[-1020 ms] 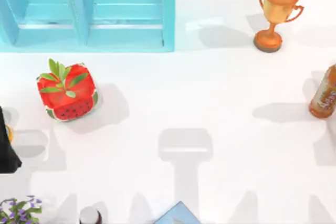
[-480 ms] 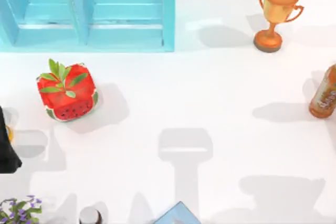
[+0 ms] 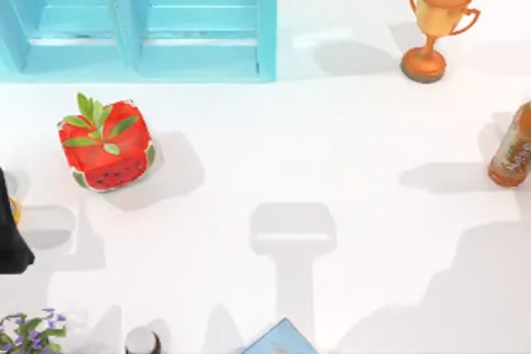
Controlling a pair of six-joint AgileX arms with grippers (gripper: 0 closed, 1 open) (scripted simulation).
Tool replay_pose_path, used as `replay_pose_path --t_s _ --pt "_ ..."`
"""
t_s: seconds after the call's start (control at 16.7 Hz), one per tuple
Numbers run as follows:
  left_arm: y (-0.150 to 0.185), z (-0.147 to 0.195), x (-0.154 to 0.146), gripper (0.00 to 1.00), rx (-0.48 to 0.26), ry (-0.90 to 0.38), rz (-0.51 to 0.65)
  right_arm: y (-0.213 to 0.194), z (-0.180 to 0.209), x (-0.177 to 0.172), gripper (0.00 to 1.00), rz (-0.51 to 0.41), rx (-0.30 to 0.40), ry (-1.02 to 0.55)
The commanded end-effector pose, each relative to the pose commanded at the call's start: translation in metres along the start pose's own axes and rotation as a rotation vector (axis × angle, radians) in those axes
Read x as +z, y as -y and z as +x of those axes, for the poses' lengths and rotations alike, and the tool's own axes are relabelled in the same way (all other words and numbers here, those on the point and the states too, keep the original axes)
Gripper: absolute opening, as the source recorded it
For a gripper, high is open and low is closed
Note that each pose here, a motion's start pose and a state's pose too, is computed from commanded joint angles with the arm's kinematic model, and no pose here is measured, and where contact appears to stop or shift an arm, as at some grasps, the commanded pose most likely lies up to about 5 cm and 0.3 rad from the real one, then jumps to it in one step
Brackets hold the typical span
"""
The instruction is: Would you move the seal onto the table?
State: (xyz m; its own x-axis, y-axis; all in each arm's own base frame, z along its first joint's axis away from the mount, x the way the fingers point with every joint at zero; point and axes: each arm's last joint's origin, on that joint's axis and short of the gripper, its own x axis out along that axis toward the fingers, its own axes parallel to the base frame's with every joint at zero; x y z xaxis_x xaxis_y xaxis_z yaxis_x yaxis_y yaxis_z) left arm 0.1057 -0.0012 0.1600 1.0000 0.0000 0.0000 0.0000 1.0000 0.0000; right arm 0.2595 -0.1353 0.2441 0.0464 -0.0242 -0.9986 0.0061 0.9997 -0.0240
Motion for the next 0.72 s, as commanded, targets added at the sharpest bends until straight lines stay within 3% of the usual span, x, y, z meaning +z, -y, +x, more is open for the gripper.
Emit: replay_pose_path --t_s 0.54,0.72 --pt "0.000 0.000 0.000 1.00 0.000 0.000 0.000 0.010 0.003 0.007 1.00 -0.003 0.023 -0.044" --pt "0.000 0.000 0.000 1.00 0.000 0.000 0.000 0.011 0.024 0.008 1.00 0.001 0.027 -0.051"
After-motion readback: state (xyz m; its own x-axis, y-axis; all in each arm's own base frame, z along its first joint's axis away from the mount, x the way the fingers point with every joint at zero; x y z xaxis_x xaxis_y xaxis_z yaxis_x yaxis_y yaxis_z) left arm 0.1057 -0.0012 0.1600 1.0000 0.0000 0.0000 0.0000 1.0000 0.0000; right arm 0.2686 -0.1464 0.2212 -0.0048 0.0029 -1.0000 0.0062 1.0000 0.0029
